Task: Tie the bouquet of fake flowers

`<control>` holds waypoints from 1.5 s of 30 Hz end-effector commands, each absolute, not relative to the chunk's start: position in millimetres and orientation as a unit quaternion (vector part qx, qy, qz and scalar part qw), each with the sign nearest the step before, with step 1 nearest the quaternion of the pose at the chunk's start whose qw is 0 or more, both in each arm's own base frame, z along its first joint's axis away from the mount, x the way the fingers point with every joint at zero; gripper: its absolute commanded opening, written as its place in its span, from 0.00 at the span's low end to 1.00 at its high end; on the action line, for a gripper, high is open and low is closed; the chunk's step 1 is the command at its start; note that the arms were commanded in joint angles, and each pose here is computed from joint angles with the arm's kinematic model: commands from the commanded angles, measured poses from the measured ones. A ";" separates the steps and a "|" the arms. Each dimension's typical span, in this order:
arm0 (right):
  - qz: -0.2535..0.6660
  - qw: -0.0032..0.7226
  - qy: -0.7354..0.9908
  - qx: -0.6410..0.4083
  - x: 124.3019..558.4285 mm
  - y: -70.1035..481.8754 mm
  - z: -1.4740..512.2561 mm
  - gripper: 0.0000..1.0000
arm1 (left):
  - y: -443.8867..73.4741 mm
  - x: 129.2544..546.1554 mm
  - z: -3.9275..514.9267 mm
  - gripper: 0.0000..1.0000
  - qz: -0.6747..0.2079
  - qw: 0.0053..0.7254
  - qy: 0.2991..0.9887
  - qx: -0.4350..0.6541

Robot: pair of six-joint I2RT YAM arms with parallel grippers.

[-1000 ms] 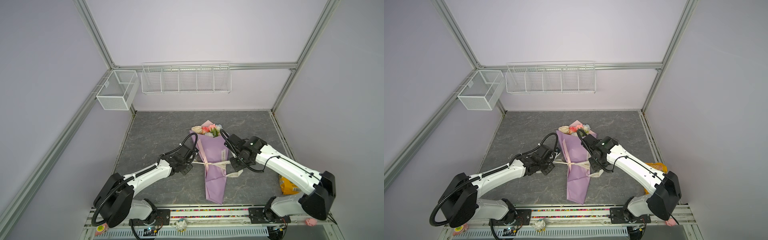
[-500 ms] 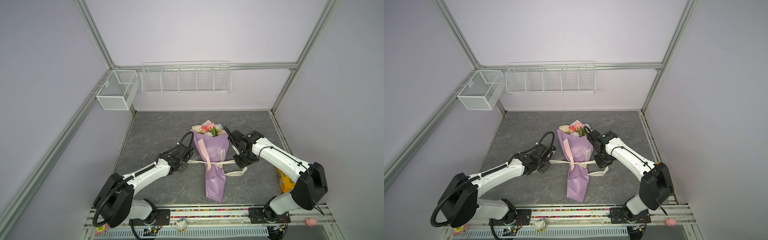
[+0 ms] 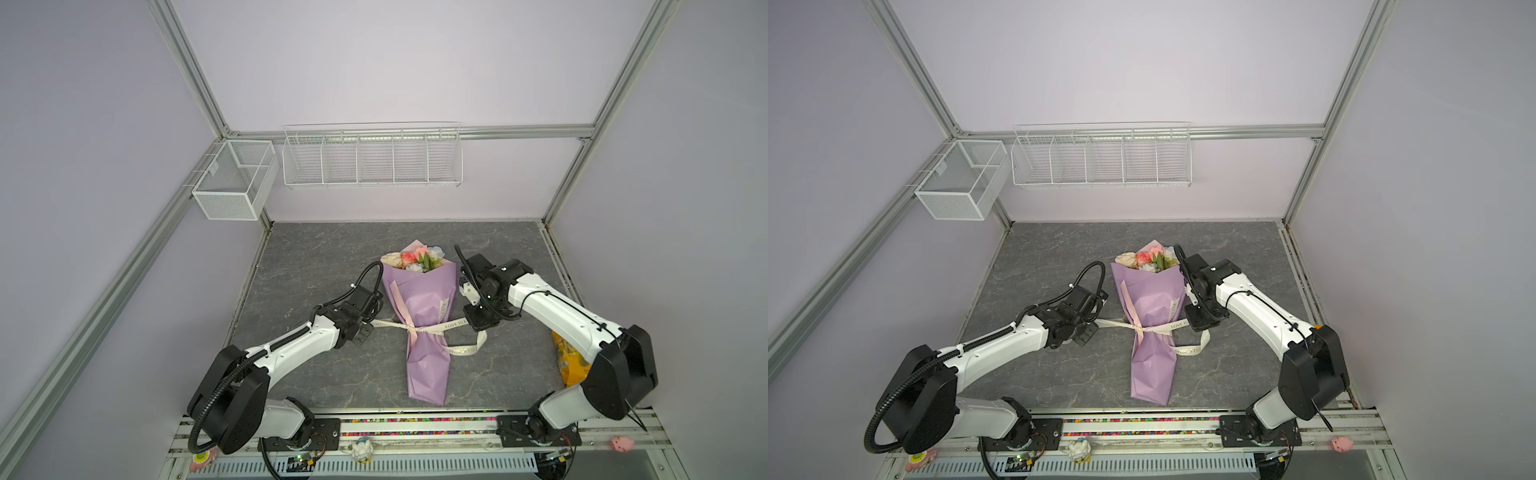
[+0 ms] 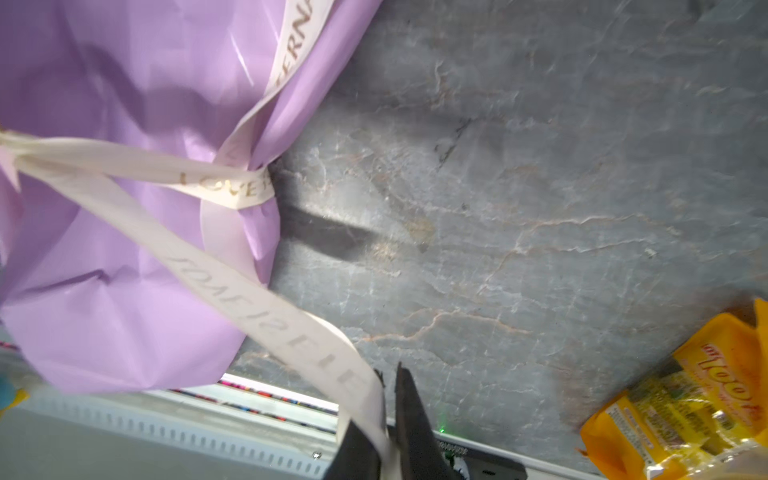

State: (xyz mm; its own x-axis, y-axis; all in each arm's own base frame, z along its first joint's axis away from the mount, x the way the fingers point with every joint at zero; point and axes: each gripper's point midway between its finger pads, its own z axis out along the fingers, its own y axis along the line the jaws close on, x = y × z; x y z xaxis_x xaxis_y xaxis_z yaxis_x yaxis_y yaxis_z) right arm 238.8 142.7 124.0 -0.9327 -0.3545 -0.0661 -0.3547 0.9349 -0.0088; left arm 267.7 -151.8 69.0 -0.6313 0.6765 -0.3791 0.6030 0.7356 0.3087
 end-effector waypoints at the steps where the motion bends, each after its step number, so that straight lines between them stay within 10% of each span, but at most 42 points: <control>1: -0.015 0.055 0.984 -0.170 261.4 144.4 104.1 0.17 | -164.5 264.5 76.9 0.00 0.033 0.255 0.895 0.364; 10: -0.035 0.139 0.984 -0.108 262.2 128.7 133.8 0.52 | -177.4 256.2 79.1 0.00 -0.004 0.250 0.888 0.386; 14: 0.102 0.170 0.973 -0.120 235.7 159.3 156.8 0.68 | -178.9 255.7 78.5 0.00 -0.007 0.248 0.888 0.388; 19: 0.246 0.115 0.949 -0.160 198.8 213.7 141.7 0.49 | -179.8 254.9 77.0 0.00 -0.008 0.245 0.887 0.391; 38: 0.150 0.031 0.966 -0.206 209.9 245.0 58.6 0.37 | -184.3 251.2 73.7 0.00 -0.014 0.233 0.885 0.404; 45: 0.179 0.001 0.959 -0.220 177.0 240.4 67.1 0.07 | -183.7 251.3 74.0 0.00 -0.013 0.233 0.885 0.403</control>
